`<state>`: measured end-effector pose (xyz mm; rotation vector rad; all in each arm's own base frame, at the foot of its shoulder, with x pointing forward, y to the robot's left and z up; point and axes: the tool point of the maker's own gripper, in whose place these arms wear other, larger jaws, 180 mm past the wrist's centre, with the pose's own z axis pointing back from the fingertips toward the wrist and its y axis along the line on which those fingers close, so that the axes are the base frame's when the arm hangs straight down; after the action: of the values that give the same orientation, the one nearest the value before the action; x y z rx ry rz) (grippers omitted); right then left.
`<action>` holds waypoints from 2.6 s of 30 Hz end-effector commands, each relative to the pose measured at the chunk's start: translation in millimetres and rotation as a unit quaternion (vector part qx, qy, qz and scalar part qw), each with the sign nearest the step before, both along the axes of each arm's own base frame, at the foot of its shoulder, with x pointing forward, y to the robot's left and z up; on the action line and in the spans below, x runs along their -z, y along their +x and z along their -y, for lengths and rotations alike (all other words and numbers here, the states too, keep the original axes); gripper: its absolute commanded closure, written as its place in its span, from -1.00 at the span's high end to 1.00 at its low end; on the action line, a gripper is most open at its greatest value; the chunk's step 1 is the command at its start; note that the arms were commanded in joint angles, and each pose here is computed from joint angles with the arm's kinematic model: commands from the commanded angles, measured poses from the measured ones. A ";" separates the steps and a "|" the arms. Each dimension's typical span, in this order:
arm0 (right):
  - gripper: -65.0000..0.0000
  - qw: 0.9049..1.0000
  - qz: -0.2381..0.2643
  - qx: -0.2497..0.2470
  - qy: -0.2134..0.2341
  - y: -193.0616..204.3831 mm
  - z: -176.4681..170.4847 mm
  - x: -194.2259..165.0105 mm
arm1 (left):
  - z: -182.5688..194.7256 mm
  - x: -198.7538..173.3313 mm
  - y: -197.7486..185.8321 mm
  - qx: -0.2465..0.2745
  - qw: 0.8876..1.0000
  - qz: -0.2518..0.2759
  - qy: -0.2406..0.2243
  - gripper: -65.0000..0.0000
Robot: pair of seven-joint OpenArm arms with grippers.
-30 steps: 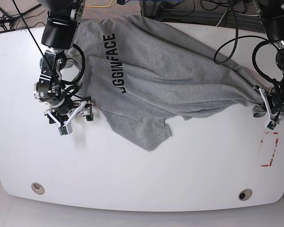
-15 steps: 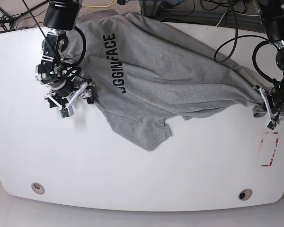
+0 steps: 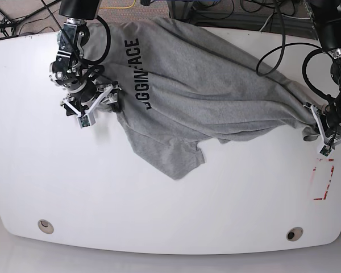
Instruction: Fold the T-shirt properly
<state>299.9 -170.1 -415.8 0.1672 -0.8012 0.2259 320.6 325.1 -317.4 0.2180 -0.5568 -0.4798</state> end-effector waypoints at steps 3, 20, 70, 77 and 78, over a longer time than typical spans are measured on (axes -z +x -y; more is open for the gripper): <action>0.63 1.000 0.013 -0.010 -0.005 2.8 -5.3 -14.7 | -4.3 -15.7 8.6 0.004 1.000 0.023 0.008 -1.00; -1.00 0.999 -0.023 -0.022 0.017 -2.8 -20.2 8.7 | -4.9 -15.5 8.4 0.003 1.000 0.023 0.008 -1.00; -1.00 0.907 0.323 -0.030 -0.269 160.0 49.8 -384.6 | 30.7 -301.6 118.3 0.029 0.920 0.391 0.008 -1.00; -1.00 0.862 0.393 -0.014 -0.321 157.7 49.8 -487.2 | 29.4 -403.4 114.0 0.028 0.871 0.491 0.008 -1.00; -1.00 0.856 0.401 -0.009 -0.327 155.3 51.0 -499.9 | 28.1 -414.3 113.6 0.026 0.865 0.500 0.005 -1.00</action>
<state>466.0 -212.6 21.3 -0.5149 -1.3946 0.6204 440.6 294.2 47.1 0.4451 -1.4664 -0.4171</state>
